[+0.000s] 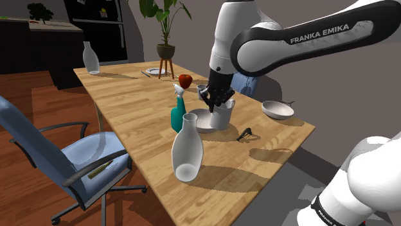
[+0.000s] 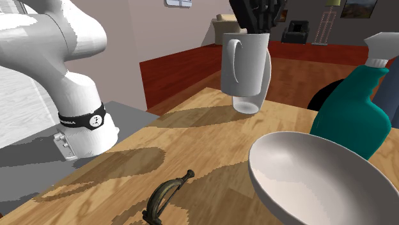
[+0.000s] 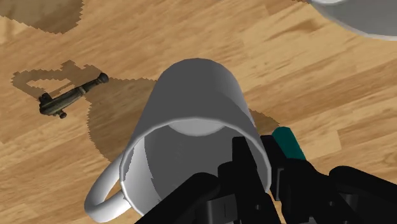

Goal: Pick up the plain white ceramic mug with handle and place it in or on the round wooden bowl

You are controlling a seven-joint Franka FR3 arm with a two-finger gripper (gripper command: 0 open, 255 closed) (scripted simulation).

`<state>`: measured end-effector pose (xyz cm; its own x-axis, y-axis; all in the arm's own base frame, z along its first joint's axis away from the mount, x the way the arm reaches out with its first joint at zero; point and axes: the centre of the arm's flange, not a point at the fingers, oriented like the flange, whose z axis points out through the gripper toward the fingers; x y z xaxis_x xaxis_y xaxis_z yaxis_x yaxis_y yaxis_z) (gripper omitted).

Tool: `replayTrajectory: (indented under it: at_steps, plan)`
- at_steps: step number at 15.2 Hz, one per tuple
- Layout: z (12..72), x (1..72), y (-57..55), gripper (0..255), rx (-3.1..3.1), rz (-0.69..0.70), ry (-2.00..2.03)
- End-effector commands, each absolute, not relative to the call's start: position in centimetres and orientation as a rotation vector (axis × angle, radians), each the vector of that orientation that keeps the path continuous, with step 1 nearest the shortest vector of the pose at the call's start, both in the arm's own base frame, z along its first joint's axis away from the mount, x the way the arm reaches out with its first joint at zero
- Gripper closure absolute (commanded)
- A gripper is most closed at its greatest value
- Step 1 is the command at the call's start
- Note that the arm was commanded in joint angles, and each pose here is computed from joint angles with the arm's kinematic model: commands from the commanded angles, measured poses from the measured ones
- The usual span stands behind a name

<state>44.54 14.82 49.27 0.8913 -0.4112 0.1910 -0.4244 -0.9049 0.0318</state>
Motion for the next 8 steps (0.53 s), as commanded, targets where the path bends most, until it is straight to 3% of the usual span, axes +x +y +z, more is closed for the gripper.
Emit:
replayTrajectory:
  at_steps: [1,8]
  plan:
    - [50.0,46.7,13.3,255,2.984,0.278,-0.660]
    - [51.6,54.3,8.3,255,2.984,0.278,-0.660]
